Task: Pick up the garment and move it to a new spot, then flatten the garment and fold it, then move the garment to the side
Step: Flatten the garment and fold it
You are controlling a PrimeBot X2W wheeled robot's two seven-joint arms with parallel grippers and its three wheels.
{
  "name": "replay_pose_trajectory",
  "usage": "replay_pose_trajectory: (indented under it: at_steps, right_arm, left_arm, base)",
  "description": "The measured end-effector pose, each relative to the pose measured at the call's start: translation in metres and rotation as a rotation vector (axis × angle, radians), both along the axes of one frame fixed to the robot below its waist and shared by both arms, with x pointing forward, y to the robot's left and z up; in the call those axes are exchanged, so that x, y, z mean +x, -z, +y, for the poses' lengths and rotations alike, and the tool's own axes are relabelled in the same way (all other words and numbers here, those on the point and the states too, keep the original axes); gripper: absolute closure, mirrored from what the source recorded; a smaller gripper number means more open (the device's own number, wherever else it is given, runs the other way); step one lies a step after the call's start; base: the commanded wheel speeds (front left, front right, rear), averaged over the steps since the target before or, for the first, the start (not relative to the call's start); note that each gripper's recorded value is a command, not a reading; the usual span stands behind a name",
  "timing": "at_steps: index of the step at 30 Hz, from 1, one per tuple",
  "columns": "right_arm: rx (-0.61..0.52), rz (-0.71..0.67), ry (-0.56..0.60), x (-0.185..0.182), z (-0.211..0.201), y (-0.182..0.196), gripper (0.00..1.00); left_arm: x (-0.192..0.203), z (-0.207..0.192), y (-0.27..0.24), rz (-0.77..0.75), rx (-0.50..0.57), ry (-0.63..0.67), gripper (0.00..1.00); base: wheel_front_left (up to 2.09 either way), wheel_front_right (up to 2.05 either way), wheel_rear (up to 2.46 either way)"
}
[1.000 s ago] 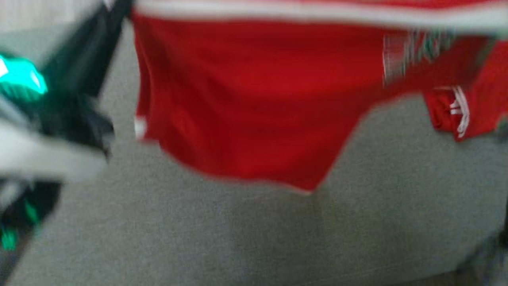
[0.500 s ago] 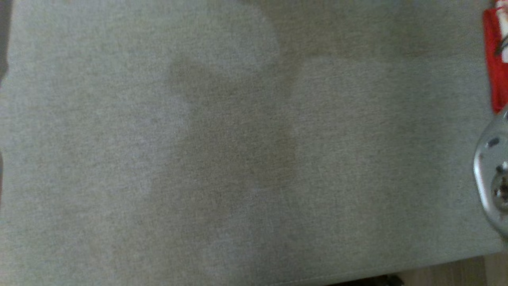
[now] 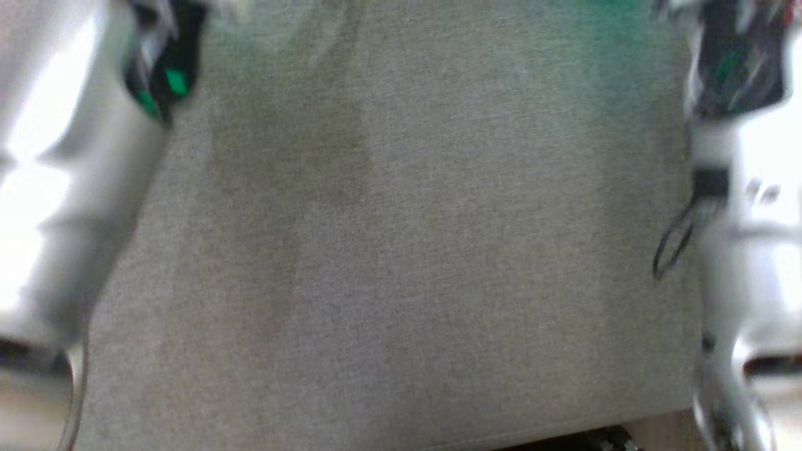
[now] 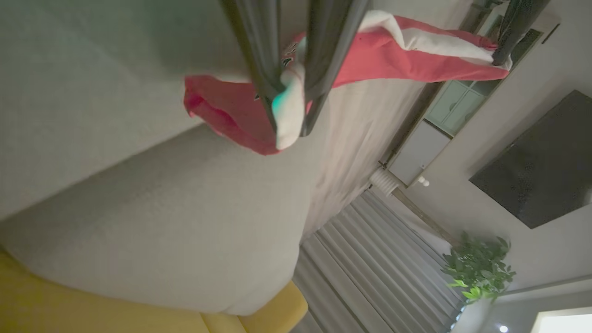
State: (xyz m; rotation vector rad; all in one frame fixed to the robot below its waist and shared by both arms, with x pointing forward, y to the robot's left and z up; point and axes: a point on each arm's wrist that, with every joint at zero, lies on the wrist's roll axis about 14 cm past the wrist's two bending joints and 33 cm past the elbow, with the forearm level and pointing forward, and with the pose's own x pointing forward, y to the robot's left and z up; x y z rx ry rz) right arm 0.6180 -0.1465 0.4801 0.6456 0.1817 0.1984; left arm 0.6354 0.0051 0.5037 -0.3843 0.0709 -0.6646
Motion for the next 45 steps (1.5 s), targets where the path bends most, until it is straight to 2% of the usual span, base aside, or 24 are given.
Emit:
replay_pose_trajectory:
  at_steps: [5, 20, 25, 32, 35, 39, 45]
  right_arm:
    - [-0.007, 0.074, 0.002, -0.056, -0.002, 0.029, 1.0]
    - [0.017, 0.136, 0.033, -0.194, -0.014, 0.015, 1.0]
    - [0.006, 0.184, 0.051, -0.235, -0.021, 0.02, 1.0]
    - [0.025, 0.26, 0.08, -0.284, -0.027, 0.033, 1.0]
    - [0.027, 0.272, 0.088, -0.29, -0.03, 0.033, 1.0]
    - [0.004, 0.247, 0.073, -0.274, -0.03, 0.025, 1.0]
    - [-0.071, 0.166, -0.018, -0.204, -0.016, 0.001, 1.0]
  left_arm:
    - [-0.052, 0.009, 0.03, 0.031, -0.014, 0.025, 1.0]
    - [-0.199, 0.046, 0.024, 0.142, -0.097, -0.109, 1.0]
    - [-0.247, 0.057, 0.034, 0.211, -0.129, -0.173, 1.0]
    - [-0.306, 0.057, 0.055, 0.334, -0.154, -0.189, 1.0]
    - [-0.315, 0.056, 0.057, 0.36, -0.17, -0.187, 1.0]
    - [-0.309, 0.053, 0.053, 0.358, -0.2, -0.183, 1.0]
    - [-0.273, 0.054, 0.029, 0.322, -0.284, -0.184, 1.0]
  base:
    - [0.0, 0.0, 0.0]
    - [0.0, 0.0, 0.0]
    - [0.0, 0.0, 0.0]
    - [0.0, 0.0, 0.0]
    - [0.0, 0.0, 0.0]
    - [0.0, 0.0, 0.0]
    - [0.0, 0.0, 0.0]
